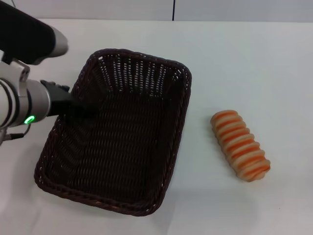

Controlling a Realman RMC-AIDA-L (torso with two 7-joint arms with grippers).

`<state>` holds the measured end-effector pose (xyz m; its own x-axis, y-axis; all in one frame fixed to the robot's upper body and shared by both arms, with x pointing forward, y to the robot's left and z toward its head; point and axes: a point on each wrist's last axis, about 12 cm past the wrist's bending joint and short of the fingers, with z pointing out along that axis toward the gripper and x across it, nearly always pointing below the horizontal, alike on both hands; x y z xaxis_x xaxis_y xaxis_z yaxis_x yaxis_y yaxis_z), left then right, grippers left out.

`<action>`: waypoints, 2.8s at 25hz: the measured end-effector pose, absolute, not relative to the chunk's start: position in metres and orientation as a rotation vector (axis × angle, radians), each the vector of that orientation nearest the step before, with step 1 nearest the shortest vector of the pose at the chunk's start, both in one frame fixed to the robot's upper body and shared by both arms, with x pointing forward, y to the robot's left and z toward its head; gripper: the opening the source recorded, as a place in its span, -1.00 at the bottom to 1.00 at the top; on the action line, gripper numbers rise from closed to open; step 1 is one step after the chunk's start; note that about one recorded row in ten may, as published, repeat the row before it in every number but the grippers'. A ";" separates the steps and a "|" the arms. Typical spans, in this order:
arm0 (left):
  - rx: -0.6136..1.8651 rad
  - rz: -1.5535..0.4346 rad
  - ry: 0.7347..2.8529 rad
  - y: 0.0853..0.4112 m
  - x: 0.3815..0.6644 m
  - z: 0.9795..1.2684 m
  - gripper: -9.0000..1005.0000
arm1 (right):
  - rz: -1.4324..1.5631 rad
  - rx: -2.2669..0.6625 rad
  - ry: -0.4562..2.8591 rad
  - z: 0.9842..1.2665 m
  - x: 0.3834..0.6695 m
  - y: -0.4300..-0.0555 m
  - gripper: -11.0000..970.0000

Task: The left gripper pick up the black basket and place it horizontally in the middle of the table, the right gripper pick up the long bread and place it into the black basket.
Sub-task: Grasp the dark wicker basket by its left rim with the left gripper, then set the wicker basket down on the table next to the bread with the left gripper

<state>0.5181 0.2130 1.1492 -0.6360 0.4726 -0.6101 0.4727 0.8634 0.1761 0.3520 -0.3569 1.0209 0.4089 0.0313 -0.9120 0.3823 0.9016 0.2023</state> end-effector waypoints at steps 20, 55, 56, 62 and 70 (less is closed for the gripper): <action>0.854 0.070 2.406 0.205 0.533 1.149 -0.19 | -0.234 0.411 1.131 1.022 0.353 -0.359 0.70; 1.711 -0.528 1.798 0.177 0.599 1.200 -0.62 | -0.255 0.399 1.128 1.022 0.345 -0.361 0.70; 1.711 -0.528 1.798 0.177 0.599 1.200 -0.62 | -0.255 0.399 1.128 1.022 0.345 -0.361 0.70; 1.754 -0.540 1.784 0.173 0.598 1.193 -0.62 | -0.254 0.398 1.128 1.022 0.345 -0.361 0.70; 1.882 -0.531 1.755 0.157 0.594 1.183 -0.63 | -0.248 0.395 1.126 1.023 0.348 -0.361 0.70</action>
<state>0.5945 0.1573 1.1831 0.0890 0.7958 -0.5990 0.9944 -0.0361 0.0998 0.3475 -0.3607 1.0226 0.4137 0.0056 -0.9104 0.3870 0.9040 0.1815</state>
